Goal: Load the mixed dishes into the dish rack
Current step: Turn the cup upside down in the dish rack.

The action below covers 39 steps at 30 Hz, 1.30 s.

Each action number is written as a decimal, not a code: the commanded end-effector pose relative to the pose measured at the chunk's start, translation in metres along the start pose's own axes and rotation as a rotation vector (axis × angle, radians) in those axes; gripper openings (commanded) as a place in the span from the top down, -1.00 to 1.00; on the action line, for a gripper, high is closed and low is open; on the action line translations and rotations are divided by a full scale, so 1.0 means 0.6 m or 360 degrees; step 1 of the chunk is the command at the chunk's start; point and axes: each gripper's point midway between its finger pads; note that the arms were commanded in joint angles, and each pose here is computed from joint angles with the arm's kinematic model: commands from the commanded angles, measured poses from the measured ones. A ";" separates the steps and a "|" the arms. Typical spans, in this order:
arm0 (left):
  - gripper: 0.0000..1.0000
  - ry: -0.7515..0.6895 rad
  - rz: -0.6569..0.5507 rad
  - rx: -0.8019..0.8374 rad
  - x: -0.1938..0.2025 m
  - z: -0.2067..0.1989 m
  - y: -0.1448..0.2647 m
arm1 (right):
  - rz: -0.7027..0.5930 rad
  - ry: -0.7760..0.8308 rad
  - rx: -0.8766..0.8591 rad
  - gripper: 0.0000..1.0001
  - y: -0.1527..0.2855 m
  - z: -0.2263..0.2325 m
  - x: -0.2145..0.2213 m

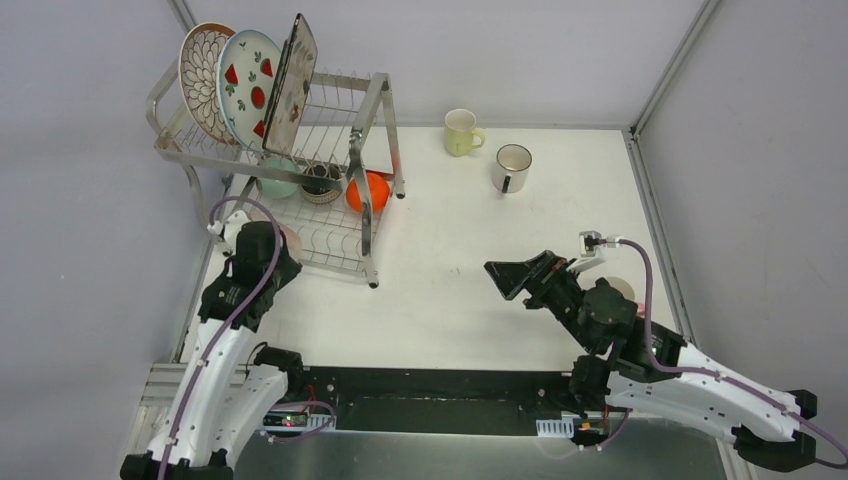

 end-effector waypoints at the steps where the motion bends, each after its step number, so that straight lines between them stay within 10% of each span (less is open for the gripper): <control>1: 1.00 -0.0012 -0.0343 0.0030 -0.106 -0.034 -0.022 | -0.0052 0.0014 -0.0050 -1.00 0.007 0.024 -0.023; 39: 1.00 -0.0319 -0.0493 -0.0177 -0.146 0.059 -0.192 | 0.0025 -0.0098 -0.0107 -1.00 -0.007 0.030 0.007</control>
Point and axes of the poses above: each gripper's point midway between its finger pads, its own y axis back along the fingers, its own z axis along the line the jaws close on, x = y × z, and after that the axes turned 15 degrees about -y, right-handed
